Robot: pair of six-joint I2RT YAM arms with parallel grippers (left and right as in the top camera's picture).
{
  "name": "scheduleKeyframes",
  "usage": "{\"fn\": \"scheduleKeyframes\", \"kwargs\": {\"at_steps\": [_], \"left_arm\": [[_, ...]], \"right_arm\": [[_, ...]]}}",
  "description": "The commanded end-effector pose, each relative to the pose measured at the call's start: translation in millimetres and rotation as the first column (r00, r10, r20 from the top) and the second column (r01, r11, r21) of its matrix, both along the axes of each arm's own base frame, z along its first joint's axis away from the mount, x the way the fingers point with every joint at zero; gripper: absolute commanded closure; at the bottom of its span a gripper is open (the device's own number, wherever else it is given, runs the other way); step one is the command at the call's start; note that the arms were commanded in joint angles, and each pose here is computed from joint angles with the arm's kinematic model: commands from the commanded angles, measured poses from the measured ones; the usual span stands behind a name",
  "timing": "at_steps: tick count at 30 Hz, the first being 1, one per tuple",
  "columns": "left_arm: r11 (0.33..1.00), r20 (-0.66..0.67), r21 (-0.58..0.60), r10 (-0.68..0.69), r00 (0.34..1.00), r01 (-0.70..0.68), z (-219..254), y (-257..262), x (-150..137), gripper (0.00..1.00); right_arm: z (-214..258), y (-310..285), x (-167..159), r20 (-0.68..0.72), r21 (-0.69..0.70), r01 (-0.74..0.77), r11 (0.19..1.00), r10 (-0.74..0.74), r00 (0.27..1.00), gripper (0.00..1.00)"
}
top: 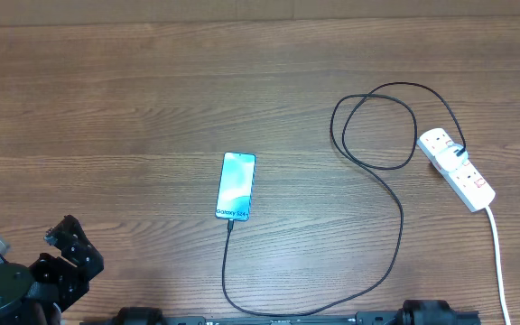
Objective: Plug charger to phone and switch on socket
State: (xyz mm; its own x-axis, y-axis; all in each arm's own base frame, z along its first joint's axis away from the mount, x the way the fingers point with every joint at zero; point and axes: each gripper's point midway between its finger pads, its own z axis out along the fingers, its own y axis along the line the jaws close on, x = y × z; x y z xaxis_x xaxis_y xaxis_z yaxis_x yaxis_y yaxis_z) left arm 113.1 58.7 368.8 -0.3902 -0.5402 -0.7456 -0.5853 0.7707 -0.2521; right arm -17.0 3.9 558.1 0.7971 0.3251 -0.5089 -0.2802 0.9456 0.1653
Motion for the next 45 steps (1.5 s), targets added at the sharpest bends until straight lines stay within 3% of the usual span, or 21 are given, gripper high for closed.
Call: {"fn": "scheduleKeyframes", "kwargs": {"at_steps": [1,6,14,18,25,28,31,45], "left_arm": [[1.0,0.013,-0.016,0.008,1.0,-0.008,-0.2,-0.6,-1.4,0.0],[1.0,0.013,-0.016,0.008,1.0,-0.007,-0.2,-0.6,-1.4,0.0],[1.0,0.013,-0.016,0.008,1.0,-0.008,-0.2,-0.6,-1.4,0.01],[1.0,0.013,-0.016,0.008,1.0,-0.007,-0.2,-0.6,-1.4,0.0],[1.0,0.013,-0.016,0.008,1.0,-0.007,-0.2,-0.6,-1.4,0.0],[1.0,0.013,-0.016,0.008,1.0,-0.008,-0.1,-0.5,-1.4,0.0],[1.0,0.013,-0.016,0.008,1.0,-0.007,-0.2,-0.6,-1.4,0.01],[1.0,0.013,-0.016,0.008,1.0,-0.008,-0.1,-0.5,-1.4,0.01]], "right_arm": [[-36.0,-0.8,54.6,-0.155,0.013,-0.015,1.0,0.017,0.988,0.0],[-118.9,-2.4,149.8,-0.391,0.061,-0.039,0.997,0.06,0.919,0.0],[-225.0,-25.9,219.4,-0.428,0.323,-0.035,0.946,0.179,0.886,0.0],[-258.1,-38.3,226.2,-0.363,0.428,-0.038,0.903,0.21,0.908,0.0],[-311.5,-48.9,247.9,-0.568,0.445,0.12,0.887,0.176,0.804,0.0],[-345.9,-53.9,254.4,-0.678,0.429,0.209,0.879,0.16,0.718,0.0],[-388.4,-53.7,257.2,-0.796,0.382,0.281,0.88,0.158,0.585,0.0],[-387.3,-53.9,258.0,-0.796,0.378,0.282,0.882,0.153,0.586,0.0]]}}
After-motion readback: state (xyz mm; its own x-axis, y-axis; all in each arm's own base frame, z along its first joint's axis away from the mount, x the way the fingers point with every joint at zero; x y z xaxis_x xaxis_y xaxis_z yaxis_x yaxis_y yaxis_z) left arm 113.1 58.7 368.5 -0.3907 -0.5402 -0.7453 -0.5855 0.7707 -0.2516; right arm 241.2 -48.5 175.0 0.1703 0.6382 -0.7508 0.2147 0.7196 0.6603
